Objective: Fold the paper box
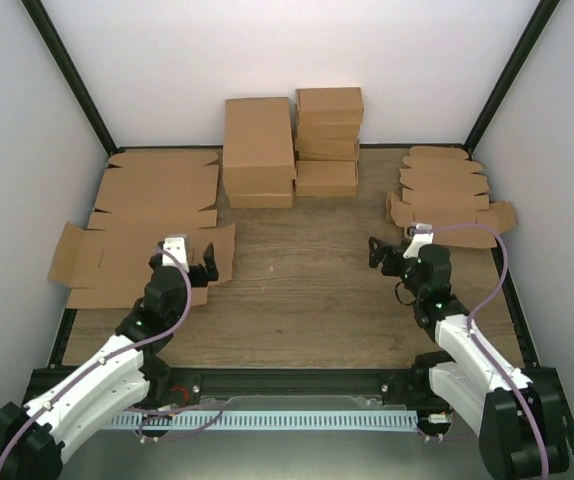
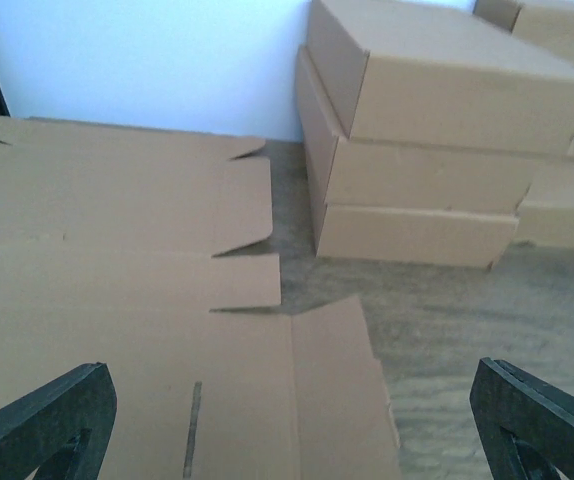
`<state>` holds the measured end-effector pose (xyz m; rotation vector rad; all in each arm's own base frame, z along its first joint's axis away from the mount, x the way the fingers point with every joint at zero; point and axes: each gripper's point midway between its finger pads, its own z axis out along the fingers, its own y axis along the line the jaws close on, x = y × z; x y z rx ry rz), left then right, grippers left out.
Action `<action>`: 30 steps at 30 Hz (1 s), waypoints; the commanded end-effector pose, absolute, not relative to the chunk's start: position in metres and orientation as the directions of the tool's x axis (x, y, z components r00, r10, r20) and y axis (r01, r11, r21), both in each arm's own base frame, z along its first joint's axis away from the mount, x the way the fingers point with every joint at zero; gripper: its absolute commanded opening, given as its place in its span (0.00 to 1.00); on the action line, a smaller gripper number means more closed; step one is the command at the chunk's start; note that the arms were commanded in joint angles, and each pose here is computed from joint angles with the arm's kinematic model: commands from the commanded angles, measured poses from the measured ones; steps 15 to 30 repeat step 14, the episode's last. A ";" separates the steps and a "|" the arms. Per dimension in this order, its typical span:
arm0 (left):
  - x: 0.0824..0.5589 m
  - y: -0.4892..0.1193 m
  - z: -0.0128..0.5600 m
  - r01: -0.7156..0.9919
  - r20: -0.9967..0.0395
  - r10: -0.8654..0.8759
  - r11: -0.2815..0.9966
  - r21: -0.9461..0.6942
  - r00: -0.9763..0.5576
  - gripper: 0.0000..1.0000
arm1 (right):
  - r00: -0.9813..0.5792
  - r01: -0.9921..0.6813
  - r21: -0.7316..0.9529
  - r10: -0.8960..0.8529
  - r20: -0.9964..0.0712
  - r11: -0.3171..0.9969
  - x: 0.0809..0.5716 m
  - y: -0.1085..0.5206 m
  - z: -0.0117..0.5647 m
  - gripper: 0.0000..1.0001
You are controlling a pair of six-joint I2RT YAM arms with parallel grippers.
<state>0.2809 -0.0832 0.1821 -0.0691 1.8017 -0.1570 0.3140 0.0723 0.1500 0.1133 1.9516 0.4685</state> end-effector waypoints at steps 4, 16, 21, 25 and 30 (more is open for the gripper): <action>0.278 -0.086 0.185 0.082 -0.975 -0.107 0.989 -0.124 -0.195 1.00 | -0.387 -0.181 0.344 0.255 -0.886 0.921 0.311 0.076 0.154 1.00; 0.272 -0.088 0.189 0.119 -0.979 -0.112 0.984 -0.133 -0.168 1.00 | -0.371 -0.206 0.340 0.249 -0.895 0.917 0.308 0.079 0.158 1.00; 0.272 -0.088 0.189 0.119 -0.979 -0.112 0.984 -0.133 -0.168 1.00 | -0.371 -0.206 0.340 0.249 -0.895 0.917 0.308 0.079 0.158 1.00; 0.272 -0.088 0.189 0.119 -0.979 -0.112 0.984 -0.133 -0.168 1.00 | -0.371 -0.206 0.340 0.249 -0.895 0.917 0.308 0.079 0.158 1.00; 0.272 -0.088 0.189 0.119 -0.979 -0.112 0.984 -0.133 -0.168 1.00 | -0.371 -0.206 0.340 0.249 -0.895 0.917 0.308 0.079 0.158 1.00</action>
